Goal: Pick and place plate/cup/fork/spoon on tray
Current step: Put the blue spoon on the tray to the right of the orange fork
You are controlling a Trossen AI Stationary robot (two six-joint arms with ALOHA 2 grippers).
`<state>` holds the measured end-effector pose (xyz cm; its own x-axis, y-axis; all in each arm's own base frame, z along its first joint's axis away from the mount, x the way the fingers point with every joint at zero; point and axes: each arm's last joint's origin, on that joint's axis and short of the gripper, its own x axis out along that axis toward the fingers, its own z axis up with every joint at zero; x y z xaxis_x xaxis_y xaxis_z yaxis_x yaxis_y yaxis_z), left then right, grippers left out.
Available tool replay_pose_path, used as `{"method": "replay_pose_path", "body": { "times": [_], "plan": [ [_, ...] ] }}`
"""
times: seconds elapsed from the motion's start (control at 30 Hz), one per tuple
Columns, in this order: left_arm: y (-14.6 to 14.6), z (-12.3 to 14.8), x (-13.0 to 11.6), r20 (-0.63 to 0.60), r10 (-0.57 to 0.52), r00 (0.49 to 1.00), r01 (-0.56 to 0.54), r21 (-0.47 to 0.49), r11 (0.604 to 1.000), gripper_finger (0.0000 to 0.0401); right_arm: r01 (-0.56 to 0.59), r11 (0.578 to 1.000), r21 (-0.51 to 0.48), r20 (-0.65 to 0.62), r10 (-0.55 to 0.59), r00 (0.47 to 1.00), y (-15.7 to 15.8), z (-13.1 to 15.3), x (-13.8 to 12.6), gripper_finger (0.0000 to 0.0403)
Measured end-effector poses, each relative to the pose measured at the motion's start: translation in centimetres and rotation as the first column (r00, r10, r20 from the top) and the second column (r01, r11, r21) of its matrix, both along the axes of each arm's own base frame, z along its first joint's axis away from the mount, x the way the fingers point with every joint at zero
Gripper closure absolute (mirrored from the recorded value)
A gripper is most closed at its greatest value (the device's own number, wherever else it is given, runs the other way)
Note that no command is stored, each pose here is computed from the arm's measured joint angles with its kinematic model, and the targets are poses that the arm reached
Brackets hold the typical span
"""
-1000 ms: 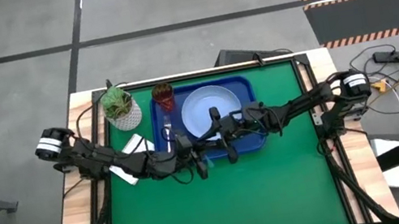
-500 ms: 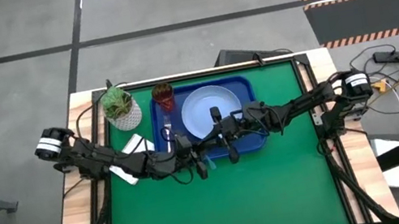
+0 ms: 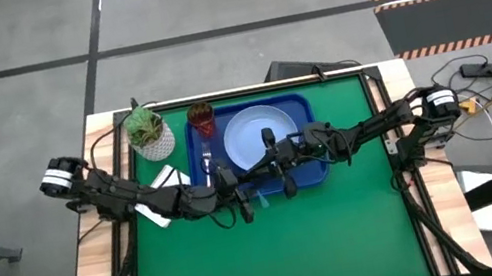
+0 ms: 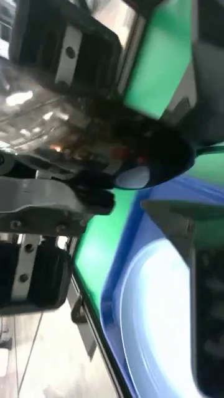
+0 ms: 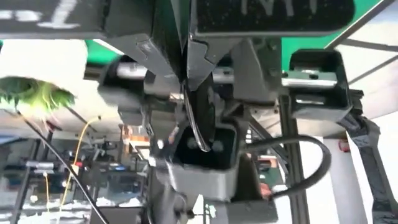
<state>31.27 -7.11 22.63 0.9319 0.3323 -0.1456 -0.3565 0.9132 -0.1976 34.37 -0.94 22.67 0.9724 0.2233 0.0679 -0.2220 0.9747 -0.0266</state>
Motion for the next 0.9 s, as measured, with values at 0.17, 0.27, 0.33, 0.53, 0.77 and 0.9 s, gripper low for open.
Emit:
{"method": "replay_pose_path", "body": {
  "times": [0.17, 0.27, 0.33, 0.53, 0.77, 0.9],
  "plan": [
    [0.3, 0.0, -1.0, -0.123, 0.014, 0.992, -0.009, 0.036, 0.999, 0.0227, 0.052, 0.999, 0.013, 0.023, -0.052, 0.998, -0.6, -0.7, -0.7, 0.0396],
    [0.6, 0.1, -1.6, -0.165, 0.038, 0.986, -0.031, 0.048, 0.998, 0.0204, 0.138, 0.990, 0.000, 0.031, -0.138, 0.990, -0.8, -1.3, -1.1, 0.0396],
    [0.6, 0.3, -1.9, -0.171, 0.047, 0.984, -0.042, 0.032, 0.999, 0.0198, 0.179, 0.984, 0.001, 0.053, -0.179, 0.982, -0.9, -1.3, -1.3, 0.0396],
    [0.7, 0.3, -2.3, -0.187, 0.061, 0.980, -0.061, 0.006, 0.998, 0.0196, 0.191, 0.980, 0.056, 0.119, -0.197, 0.973, -0.9, -1.5, -1.6, 0.0396],
    [-0.6, 0.3, -3.2, -0.237, 0.022, 0.971, -0.030, -0.027, 0.999, 0.0196, 0.254, 0.955, 0.154, 0.140, -0.276, 0.951, -0.8, -4.4, -0.8, 0.0395],
    [-1.8, 0.6, -4.5, -0.250, 0.031, 0.968, -0.065, -0.128, 0.990, 0.0196, 0.227, 0.951, 0.208, 0.180, -0.265, 0.947, 0.4, -6.2, 0.0, 0.0395]
  ]
}}
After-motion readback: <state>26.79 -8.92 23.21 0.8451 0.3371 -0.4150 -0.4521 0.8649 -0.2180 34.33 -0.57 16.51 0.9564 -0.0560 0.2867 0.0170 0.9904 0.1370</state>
